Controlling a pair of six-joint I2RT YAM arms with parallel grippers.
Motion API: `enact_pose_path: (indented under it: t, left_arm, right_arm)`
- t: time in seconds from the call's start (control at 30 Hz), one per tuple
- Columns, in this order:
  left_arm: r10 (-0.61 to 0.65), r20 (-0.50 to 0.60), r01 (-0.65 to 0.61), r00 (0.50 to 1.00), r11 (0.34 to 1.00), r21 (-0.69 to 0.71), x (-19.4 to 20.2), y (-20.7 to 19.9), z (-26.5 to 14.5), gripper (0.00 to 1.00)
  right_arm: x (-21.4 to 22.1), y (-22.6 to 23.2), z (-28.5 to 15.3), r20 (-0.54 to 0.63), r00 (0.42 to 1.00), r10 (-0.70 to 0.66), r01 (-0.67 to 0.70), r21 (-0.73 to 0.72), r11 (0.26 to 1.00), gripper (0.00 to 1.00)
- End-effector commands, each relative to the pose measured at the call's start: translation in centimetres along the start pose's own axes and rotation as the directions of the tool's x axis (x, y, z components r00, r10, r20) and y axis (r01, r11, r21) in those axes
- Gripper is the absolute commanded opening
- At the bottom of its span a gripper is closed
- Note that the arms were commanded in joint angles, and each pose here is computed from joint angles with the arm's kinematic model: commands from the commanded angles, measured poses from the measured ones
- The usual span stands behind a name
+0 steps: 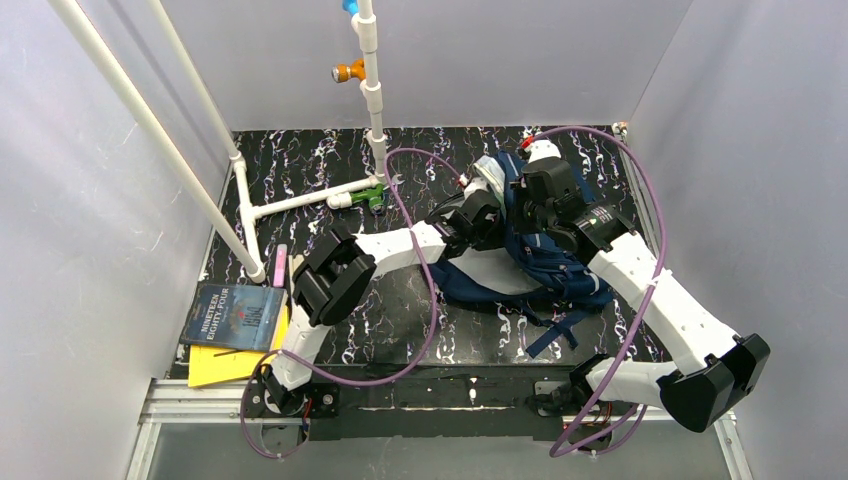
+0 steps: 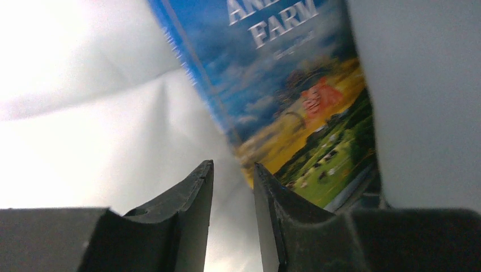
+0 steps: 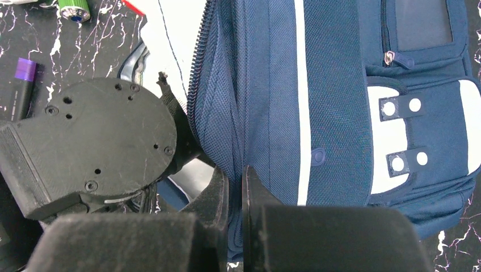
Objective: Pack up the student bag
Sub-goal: Place the book in the student bag.
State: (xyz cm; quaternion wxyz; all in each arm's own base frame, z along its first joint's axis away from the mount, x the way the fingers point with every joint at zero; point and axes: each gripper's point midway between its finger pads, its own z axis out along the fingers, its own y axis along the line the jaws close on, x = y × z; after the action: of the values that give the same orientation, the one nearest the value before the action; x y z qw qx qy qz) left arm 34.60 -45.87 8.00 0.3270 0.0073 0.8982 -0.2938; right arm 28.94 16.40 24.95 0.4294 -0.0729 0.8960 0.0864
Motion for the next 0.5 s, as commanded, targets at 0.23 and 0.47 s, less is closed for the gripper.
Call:
enact_pose_path:
  t: [0.23,0.47]
  left_arm:
    - [-0.029,0.006,0.026,1.000,0.945,0.327,-3.8,-9.3,0.7,0.17]
    - [0.161,-0.195,-0.110,0.967,0.963,0.246,-2.0,1.7,-14.0,0.66]
  right_arm:
    - [-4.2,2.3,-1.0,0.144,0.987,0.068,-0.053,-0.110,0.993,0.01]
    - [-0.2,0.8,0.3,0.080,0.996,0.029,-0.024,-0.064,0.998,0.12]
